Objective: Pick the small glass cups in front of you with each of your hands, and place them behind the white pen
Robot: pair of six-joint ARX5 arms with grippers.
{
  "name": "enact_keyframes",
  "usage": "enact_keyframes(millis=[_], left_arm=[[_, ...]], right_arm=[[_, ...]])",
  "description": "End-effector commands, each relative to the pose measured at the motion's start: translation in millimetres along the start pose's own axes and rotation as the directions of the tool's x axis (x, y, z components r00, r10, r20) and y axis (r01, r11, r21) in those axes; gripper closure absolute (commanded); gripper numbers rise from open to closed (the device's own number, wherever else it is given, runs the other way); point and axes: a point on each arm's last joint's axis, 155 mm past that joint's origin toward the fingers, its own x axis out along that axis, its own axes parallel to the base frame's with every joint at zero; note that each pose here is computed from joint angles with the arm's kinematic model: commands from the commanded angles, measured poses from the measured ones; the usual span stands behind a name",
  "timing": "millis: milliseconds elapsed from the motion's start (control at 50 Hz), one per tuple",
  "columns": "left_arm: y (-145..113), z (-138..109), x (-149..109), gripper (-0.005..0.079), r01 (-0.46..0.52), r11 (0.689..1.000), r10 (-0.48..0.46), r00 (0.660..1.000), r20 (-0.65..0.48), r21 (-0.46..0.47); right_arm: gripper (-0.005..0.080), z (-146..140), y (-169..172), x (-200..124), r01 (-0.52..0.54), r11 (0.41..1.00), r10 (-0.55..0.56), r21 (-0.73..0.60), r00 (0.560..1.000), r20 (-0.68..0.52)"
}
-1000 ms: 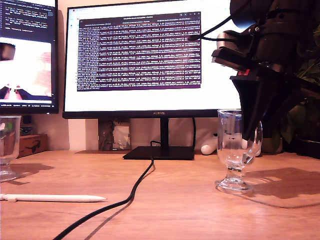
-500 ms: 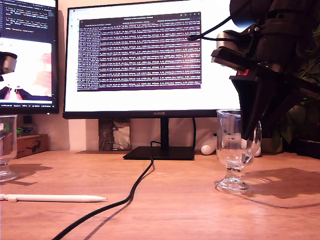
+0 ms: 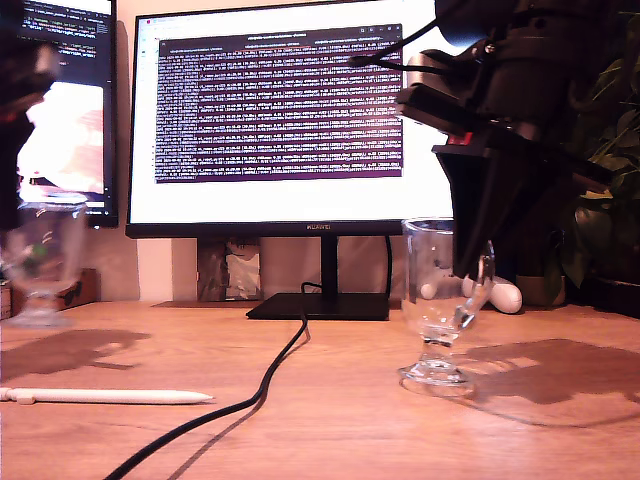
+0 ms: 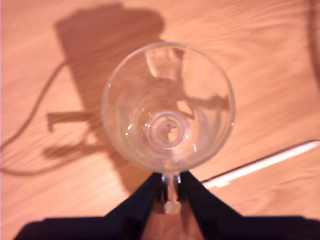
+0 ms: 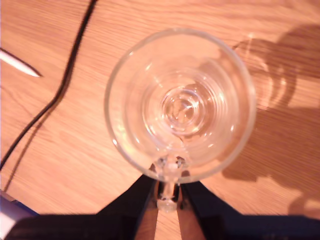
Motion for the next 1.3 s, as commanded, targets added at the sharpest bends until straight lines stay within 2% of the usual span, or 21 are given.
enact_keyframes(millis=[0, 160, 320, 420, 720, 1020, 1280], left_arm=[[-10, 8, 0, 0.0762, 0.013, 1.0, -0.014, 1.0, 0.023, 0.01], [-27, 15, 3, 0.0762, 0.027, 0.999, -0.029, 0.999, 0.04, 0.039], [-37, 11, 7, 0.0762, 0.04, 0.999, -0.04, 0.999, 0.022, 0.036], [-41, 5, 13, 0.0762, 0.046, 0.998, -0.046, 0.999, 0.004, 0.037], [-50, -14, 39, 0.0762, 0.06, 0.997, -0.06, 0.998, -0.024, 0.037], [-54, -18, 41, 0.0762, 0.034, 0.998, -0.032, 0.999, -0.043, 0.052], [-61, -23, 42, 0.0762, 0.034, 0.997, -0.03, 0.998, -0.063, 0.07]], right_arm=[[0.0765, 3, 6, 0, -0.013, 1.0, 0.013, -0.006, 1.0, 0.01], [0.0765, 3, 8, 0, -0.015, 1.0, 0.015, -0.012, 1.0, 0.011], [0.0765, 7, 10, 0, -0.02, 1.0, 0.021, -0.013, 0.999, 0.025], [0.0765, 13, 24, -2, -0.077, 0.997, 0.077, -0.011, 0.996, 0.045], [0.0765, 38, 58, -22, -0.117, 0.99, 0.125, -0.078, 0.986, 0.111], [0.0765, 50, 69, -17, -0.127, 0.989, 0.133, -0.07, 0.986, 0.098], [0.0765, 68, 99, -13, -0.199, 0.977, 0.208, -0.08, 0.972, 0.111]])
